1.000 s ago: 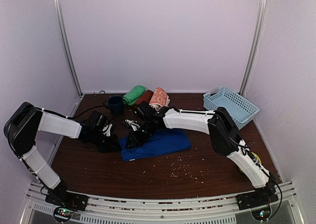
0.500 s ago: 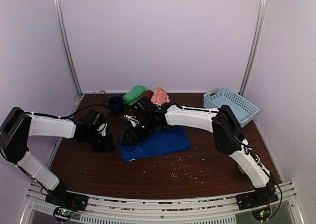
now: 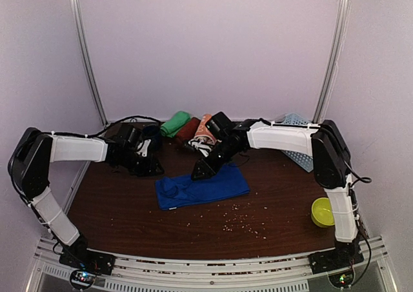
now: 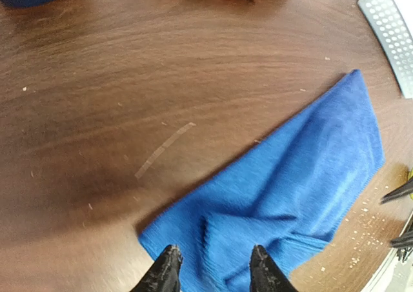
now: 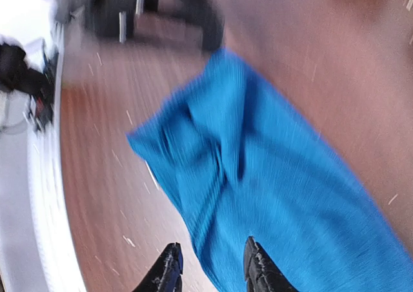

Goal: Roll the towels
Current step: Fold the towel at the center of the board, then smooth out the towel at the center of the board.

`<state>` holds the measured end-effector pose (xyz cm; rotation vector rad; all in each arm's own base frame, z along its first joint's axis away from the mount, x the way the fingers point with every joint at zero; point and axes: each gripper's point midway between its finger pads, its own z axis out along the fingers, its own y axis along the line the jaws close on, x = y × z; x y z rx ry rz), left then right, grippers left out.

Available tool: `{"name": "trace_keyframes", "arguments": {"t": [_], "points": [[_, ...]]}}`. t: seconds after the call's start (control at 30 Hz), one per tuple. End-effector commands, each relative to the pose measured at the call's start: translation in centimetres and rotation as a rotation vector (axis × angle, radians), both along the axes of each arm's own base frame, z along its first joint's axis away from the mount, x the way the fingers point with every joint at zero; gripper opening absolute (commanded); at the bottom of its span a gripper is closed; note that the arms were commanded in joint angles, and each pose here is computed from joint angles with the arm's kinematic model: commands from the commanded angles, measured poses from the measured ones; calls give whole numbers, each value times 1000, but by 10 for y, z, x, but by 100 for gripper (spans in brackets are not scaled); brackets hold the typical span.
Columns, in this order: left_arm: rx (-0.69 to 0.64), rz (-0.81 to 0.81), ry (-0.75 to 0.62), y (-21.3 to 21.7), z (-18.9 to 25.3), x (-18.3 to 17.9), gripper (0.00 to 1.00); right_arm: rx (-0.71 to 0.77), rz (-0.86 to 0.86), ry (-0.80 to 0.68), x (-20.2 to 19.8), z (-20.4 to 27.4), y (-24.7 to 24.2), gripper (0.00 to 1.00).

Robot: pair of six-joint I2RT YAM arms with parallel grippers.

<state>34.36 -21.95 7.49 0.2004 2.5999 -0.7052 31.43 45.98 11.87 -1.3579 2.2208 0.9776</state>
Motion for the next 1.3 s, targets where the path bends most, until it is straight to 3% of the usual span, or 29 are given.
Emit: {"name": "trace_keyframes", "arguments": {"t": [0.0, 0.3, 0.6, 0.7, 0.93, 1.27], "points": [[-73, -63, 43, 5, -11, 7, 39, -42, 92, -83, -18, -18, -12, 35], [-213, -180, 59, -14, -14, 8, 38, -73, 126, -53, -15, -45, -3, 36], [-220, -201, 86, -20, -24, 15, 32, -89, 150, -54, -18, -56, 11, 36], [-246, -207, 78, -25, -20, 18, 27, -95, 171, -36, -25, -64, 14, 35], [-229, -197, 86, -19, -22, 9, 1, -85, 210, -36, -36, -67, 28, 35], [-112, -66, 6, 6, -9, 18, 0, -83, 293, -36, -66, -72, 40, 33]]}}
